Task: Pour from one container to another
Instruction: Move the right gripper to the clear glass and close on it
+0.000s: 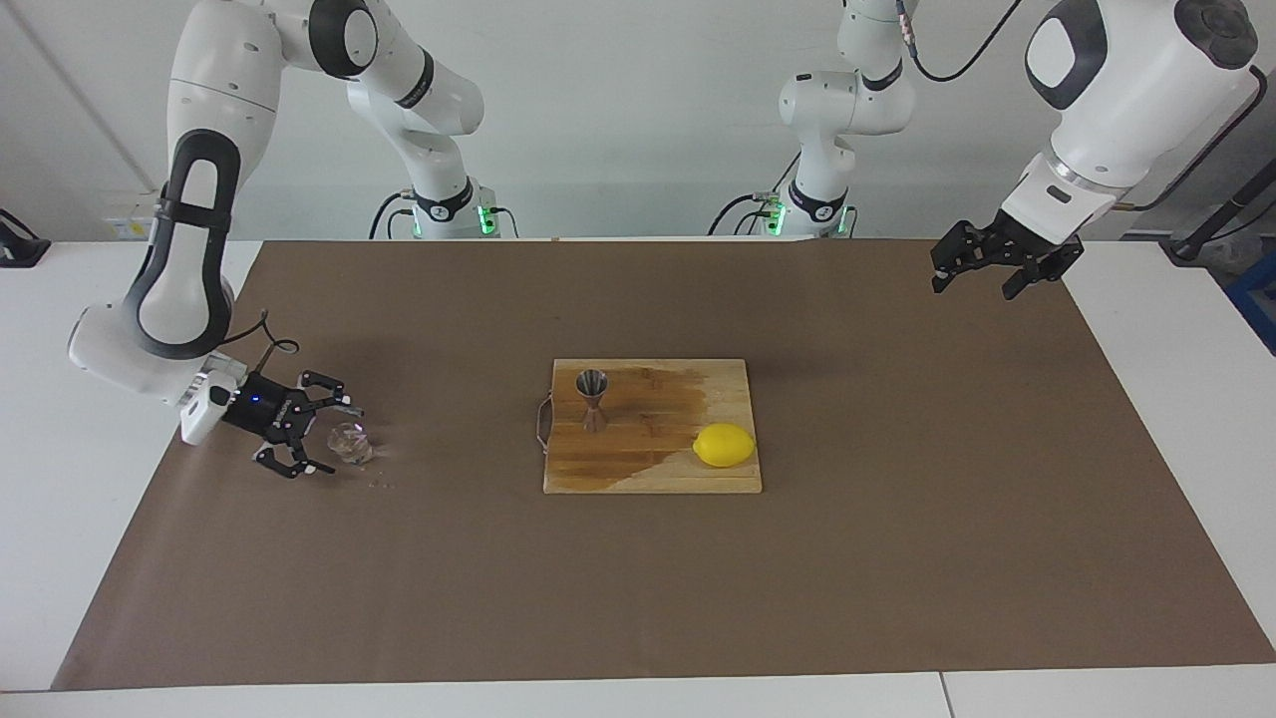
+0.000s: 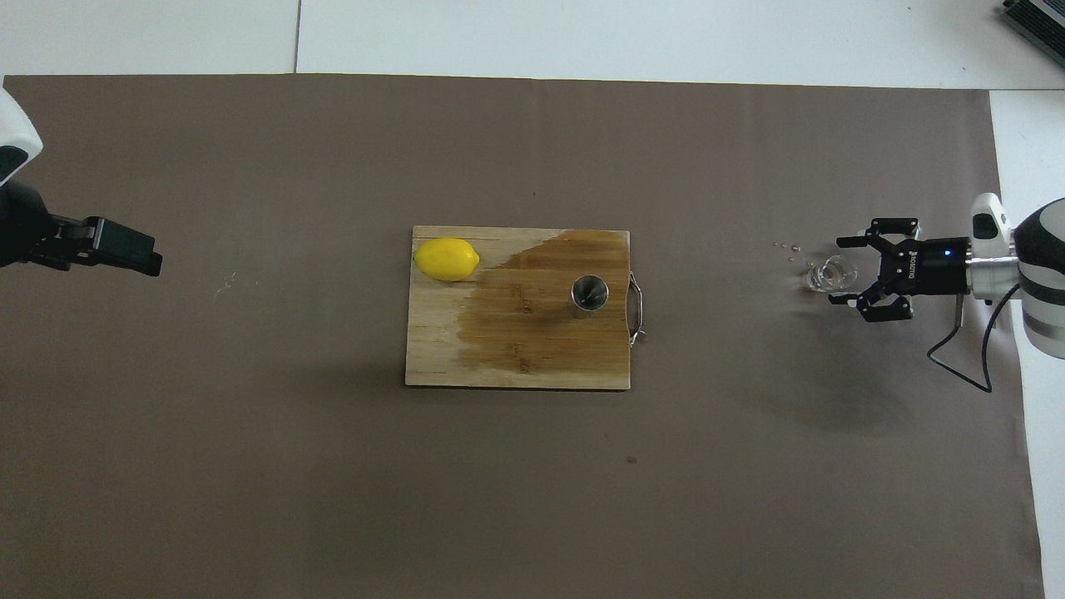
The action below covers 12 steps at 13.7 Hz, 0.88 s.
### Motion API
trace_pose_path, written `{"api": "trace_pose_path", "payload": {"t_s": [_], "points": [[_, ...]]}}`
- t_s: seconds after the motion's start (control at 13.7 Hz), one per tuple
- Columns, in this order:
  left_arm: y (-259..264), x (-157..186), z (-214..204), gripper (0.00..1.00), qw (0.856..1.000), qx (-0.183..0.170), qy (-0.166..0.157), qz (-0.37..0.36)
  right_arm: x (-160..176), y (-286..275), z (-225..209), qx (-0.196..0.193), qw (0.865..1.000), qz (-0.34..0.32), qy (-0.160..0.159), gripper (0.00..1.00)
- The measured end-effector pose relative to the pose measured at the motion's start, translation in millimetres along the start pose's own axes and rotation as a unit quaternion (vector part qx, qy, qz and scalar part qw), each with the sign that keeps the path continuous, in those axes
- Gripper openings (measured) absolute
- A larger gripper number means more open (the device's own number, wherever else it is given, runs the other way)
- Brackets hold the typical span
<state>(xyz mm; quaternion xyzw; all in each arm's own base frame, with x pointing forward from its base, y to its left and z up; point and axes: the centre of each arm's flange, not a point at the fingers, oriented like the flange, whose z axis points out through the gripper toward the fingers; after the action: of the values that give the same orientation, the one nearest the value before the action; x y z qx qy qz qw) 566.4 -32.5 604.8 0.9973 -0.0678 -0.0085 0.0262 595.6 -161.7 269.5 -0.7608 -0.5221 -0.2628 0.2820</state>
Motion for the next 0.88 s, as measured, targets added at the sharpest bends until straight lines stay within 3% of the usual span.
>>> {"api": "trace_pose_path", "payload": {"t_s": [0.66, 0.8, 0.88], "points": [[-0.8, -5.2, -0.4, 1.0, 0.998, 0.008, 0.017, -0.052, -10.4, -1.6, 10.7, 0.009, 1.0, -0.008, 0.0, 1.0], [-4.0, -6.1, 1.0, 1.0, 0.998, 0.008, 0.013, -0.057, -10.3, -1.4, 10.5, 0.008, 1.0, -0.008, 0.0, 0.96], [-5.1, -8.4, 3.4, 1.0, 0.998, 0.007, 0.003, -0.058, -10.2, -1.3, 10.3, 0.008, 1.0, -0.009, 0.0, 0.87]]}}
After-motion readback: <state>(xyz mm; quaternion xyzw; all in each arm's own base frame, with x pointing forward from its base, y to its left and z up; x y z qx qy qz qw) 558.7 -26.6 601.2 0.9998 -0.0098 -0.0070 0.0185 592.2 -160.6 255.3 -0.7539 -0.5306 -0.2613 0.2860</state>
